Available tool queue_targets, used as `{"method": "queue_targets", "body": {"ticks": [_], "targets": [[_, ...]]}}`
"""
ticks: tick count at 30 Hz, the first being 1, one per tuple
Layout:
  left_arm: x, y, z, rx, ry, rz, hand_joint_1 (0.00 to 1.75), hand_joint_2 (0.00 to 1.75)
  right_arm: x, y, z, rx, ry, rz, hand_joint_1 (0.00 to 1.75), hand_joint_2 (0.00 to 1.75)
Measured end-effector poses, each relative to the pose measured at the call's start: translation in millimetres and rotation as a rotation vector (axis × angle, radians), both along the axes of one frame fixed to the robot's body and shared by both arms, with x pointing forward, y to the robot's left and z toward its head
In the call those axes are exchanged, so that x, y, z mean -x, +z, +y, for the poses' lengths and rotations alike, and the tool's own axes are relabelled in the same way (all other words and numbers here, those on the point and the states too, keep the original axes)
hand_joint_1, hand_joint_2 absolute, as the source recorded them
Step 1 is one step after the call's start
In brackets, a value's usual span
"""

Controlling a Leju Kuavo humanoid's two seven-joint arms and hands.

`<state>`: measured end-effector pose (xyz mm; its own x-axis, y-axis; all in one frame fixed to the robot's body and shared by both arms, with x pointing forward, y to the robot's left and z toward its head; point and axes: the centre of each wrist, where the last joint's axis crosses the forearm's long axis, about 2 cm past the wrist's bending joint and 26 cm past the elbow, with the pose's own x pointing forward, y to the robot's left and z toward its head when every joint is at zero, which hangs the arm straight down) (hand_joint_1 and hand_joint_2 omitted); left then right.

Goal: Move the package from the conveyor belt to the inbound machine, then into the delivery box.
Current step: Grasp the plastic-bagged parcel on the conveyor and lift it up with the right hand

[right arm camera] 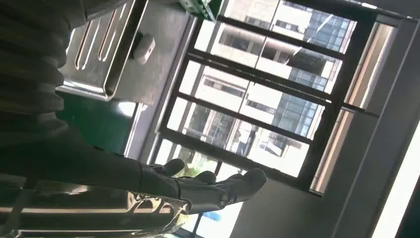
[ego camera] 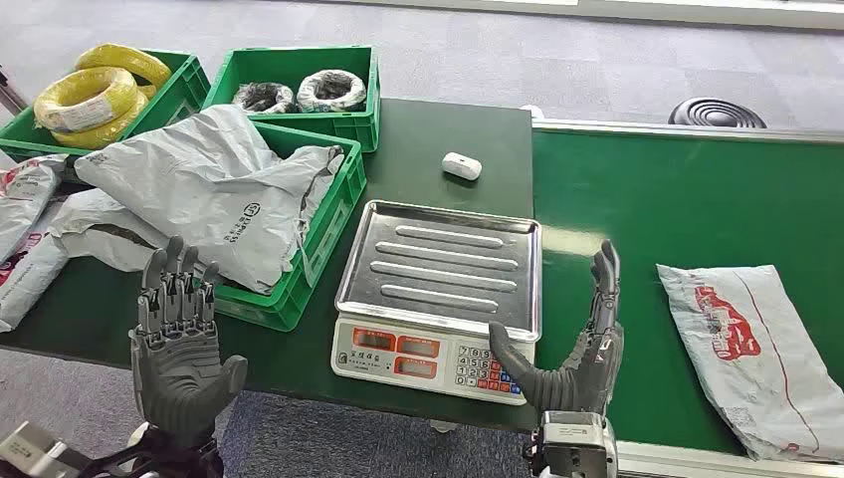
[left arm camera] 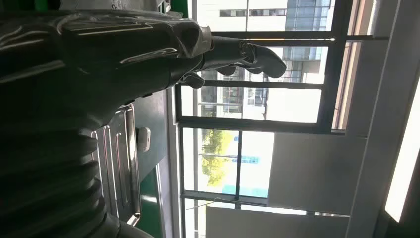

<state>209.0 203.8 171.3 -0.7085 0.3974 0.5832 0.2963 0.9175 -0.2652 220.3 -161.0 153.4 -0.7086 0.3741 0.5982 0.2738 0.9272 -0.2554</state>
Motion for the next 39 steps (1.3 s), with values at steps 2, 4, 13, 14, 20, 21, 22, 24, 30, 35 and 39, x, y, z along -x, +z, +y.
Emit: {"method": "queue_targets", "body": {"ticks": [2,4,13,14,20,21,22,24,30,35,39], "targets": [[-0.6,-0.1,0,-0.001,-0.005,-0.001,0.0,1.75,-2,3,-2,0.08,-0.063,-0.034,0.0,1.75],[-1.2,-0.4,0,-0.001,-0.014,-0.003,0.0,1.75,-6,10,-9,0.217,-0.18,-0.096,0.0,1.75],[-0.8,-2.2,-1,0.003,-0.045,-0.005,0.0,1.75,-58,48,-123,0.534,-0.883,-0.047,0.0,1.75],[-0.8,-2.4,-1,0.003,-0.046,-0.005,0.0,1.75,-61,49,-135,0.537,-0.924,-0.04,0.0,1.75],[-2.1,-2.7,-2,0.014,-0.037,0.0,0.0,1.75,-77,50,-186,0.541,-1.122,0.064,0.0,1.75],[-3.3,-2.3,-1,0.017,-0.029,0.001,0.0,1.75,-84,48,-197,0.538,-1.154,0.102,0.0,1.75],[-5.4,-1.5,-1,0.022,-0.018,0.001,0.0,1.75,-94,45,-209,0.535,-1.188,0.149,0.0,1.75],[-9.7,0.7,0,0.03,0.004,-0.002,0.0,1.75,-116,41,-230,0.521,-1.231,0.247,0.0,1.75],[-12.9,2.6,1,0.037,0.027,-0.003,0.0,1.75,-156,22,-266,0.49,-1.215,0.511,0.0,1.75],[-16.9,6.3,2,0.034,0.027,-0.019,0.0,1.75,-167,3,-274,0.435,-1.018,0.844,0.0,1.75],[-23.6,10.4,4,0.03,0.033,-0.037,0.0,1.75,-170,-19,-273,0.419,-0.848,1.086,0.0,1.75]]}}
